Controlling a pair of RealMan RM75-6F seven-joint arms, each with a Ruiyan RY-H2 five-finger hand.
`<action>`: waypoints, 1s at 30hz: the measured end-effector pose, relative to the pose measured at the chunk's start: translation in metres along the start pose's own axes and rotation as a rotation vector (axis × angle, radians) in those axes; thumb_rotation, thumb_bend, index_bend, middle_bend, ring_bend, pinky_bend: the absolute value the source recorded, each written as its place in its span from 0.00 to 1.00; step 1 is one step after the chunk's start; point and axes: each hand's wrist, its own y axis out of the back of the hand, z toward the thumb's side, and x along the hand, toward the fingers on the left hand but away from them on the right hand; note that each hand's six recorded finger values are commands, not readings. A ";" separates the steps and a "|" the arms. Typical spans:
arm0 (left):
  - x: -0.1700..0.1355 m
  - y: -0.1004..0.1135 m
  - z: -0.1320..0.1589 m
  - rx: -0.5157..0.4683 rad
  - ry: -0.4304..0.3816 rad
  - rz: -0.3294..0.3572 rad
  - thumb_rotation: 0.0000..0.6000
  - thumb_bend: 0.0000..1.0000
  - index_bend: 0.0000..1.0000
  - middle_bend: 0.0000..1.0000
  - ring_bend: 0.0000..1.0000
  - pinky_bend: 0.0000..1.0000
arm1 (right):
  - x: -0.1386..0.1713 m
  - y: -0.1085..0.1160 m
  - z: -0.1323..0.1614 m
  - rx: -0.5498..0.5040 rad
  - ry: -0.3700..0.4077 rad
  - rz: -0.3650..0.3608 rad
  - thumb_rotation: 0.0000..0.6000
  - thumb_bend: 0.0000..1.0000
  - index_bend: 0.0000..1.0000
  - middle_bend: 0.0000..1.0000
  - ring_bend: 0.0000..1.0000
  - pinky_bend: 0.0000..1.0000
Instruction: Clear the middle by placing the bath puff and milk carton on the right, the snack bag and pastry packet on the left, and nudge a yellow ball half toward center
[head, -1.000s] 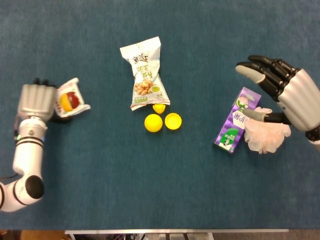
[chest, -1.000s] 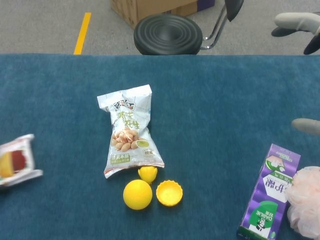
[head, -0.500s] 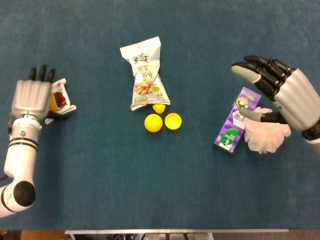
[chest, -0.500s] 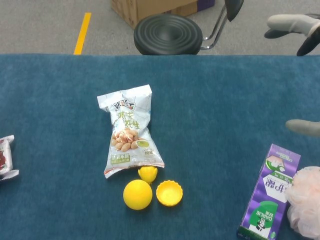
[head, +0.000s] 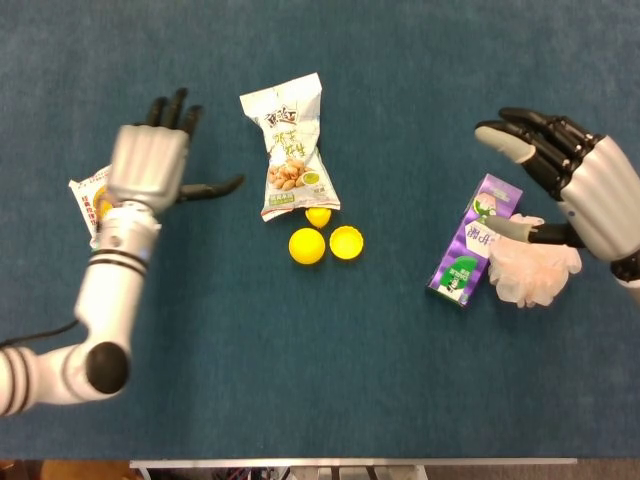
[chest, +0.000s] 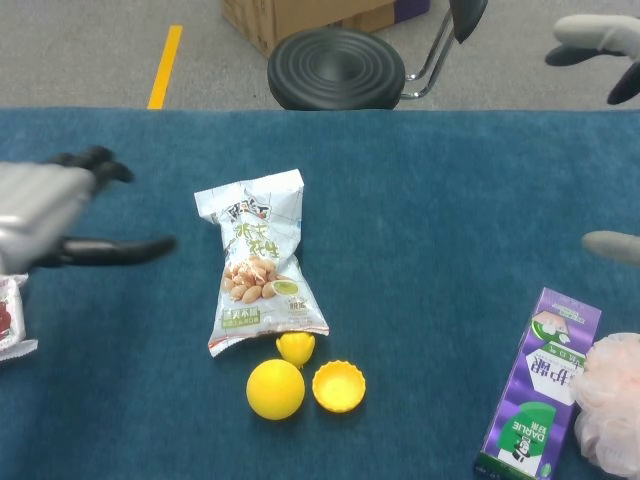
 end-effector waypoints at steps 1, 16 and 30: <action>0.004 -0.004 0.010 0.021 -0.007 -0.008 0.05 0.00 0.10 0.01 0.07 0.39 | 0.001 0.000 -0.001 -0.001 -0.003 -0.001 1.00 0.00 0.15 0.26 0.19 0.37; 0.014 0.000 0.097 0.081 -0.315 0.155 0.27 0.00 0.16 0.07 0.05 0.34 | 0.007 0.014 -0.006 -0.028 -0.028 -0.067 1.00 0.00 0.15 0.26 0.19 0.37; 0.011 -0.031 0.132 0.143 -0.482 -0.011 0.38 0.00 0.17 0.07 0.03 0.25 | 0.010 0.022 -0.005 -0.058 -0.040 -0.102 1.00 0.00 0.16 0.27 0.19 0.37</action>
